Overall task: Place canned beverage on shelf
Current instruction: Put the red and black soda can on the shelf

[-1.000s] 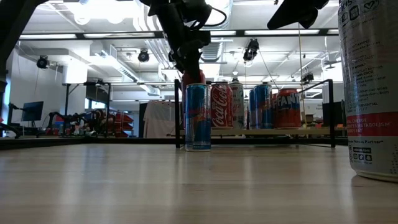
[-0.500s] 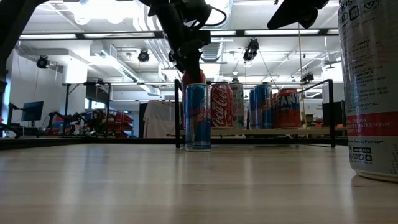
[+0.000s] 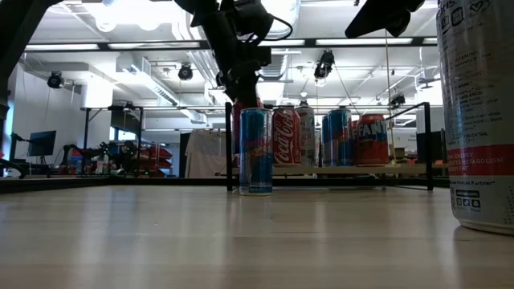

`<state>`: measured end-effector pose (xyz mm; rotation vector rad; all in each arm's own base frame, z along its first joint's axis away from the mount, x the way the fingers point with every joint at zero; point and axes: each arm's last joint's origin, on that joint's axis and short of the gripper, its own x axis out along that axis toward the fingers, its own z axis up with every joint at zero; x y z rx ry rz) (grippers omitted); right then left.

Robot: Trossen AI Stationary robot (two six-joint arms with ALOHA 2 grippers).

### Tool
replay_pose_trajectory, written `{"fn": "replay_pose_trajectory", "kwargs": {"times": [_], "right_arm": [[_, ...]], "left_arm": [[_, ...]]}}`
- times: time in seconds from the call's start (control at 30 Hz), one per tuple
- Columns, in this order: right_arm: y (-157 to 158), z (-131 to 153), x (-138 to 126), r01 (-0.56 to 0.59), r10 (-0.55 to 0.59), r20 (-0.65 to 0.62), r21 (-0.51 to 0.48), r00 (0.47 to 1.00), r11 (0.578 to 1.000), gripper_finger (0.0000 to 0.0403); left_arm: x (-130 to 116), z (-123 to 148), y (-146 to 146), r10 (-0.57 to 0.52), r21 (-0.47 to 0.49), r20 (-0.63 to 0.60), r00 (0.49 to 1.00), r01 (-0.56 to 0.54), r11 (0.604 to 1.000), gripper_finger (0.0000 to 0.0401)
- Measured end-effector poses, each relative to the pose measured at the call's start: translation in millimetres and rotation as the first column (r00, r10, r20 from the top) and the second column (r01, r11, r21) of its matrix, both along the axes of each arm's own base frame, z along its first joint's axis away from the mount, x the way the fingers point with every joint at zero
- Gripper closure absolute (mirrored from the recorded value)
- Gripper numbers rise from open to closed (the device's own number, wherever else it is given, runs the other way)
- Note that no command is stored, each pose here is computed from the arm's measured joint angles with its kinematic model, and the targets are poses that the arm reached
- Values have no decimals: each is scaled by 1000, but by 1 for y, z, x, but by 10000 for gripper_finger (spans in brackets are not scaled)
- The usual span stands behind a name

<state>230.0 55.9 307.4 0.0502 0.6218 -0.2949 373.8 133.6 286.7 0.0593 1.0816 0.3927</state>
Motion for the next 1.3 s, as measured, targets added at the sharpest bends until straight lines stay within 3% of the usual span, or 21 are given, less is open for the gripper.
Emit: {"fn": "replay_pose_trajectory", "kwargs": {"times": [1.3], "right_arm": [[0,0,0,0,0,0,0,1000,1000,390]], "left_arm": [[2,-3,2,13,3,29,999,-13,1000,97]]}}
